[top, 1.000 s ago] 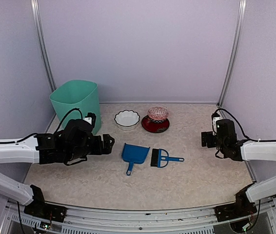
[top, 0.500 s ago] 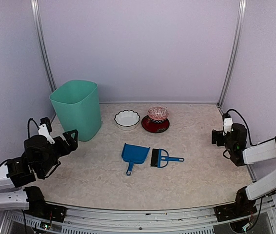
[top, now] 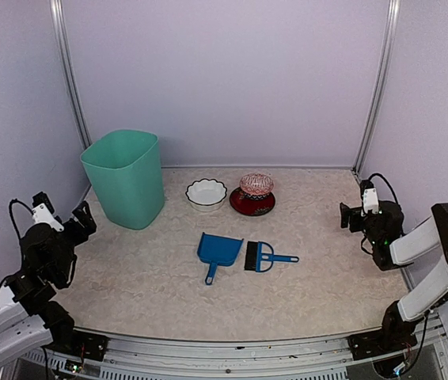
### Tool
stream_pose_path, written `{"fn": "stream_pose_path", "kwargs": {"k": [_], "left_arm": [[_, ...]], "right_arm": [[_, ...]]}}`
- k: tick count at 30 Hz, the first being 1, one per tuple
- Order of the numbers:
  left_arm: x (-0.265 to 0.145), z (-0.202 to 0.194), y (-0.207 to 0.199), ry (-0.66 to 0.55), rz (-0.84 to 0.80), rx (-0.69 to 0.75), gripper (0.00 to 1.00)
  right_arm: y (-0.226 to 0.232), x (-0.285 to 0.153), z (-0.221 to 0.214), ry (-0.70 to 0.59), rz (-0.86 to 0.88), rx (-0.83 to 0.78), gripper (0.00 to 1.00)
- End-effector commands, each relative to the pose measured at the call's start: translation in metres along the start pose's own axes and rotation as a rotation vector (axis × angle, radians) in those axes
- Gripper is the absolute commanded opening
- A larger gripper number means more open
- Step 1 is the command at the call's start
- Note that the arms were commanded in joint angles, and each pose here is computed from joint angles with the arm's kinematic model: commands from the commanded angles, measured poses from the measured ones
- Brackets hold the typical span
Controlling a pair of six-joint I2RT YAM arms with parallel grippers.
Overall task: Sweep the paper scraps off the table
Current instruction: Reset both arms
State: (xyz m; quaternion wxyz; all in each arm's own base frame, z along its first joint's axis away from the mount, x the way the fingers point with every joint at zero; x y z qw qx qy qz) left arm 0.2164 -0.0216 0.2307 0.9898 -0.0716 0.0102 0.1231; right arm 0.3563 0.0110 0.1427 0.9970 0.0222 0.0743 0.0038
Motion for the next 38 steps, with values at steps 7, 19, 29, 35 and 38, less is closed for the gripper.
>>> {"fn": "stream_pose_path", "kwargs": {"k": [7,19,29,35,38], "left_arm": [[0.038,-0.020,-0.004,0.075,-0.100,0.184,0.99],[0.094,-0.056,0.000,0.162,-0.133,0.327,0.99],[0.131,-0.071,0.000,0.136,-0.184,0.377,0.99],[0.147,-0.070,0.000,0.112,-0.227,0.347,0.99],[0.153,-0.068,-0.002,0.103,-0.244,0.330,0.99]], "right_arm": [[0.011,-0.027,0.004,-0.162,0.148,-0.038,1.00],[-0.005,-0.016,0.003,-0.124,0.028,0.027,1.00],[-0.005,-0.016,0.003,-0.125,0.029,0.027,1.00],[-0.002,-0.015,0.002,-0.117,0.057,0.018,1.00],[-0.002,-0.019,0.003,-0.135,0.055,0.011,1.00]]}}
Point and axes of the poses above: each gripper's point midway between its finger pads, its own x axis out along the fingers, its own y axis along the line the jaws close on, z = x × y, the point moved 4 cm from there along -x, back along the fingers, and after that the axes turned 11 degrees about x, right-handed, at the moved point
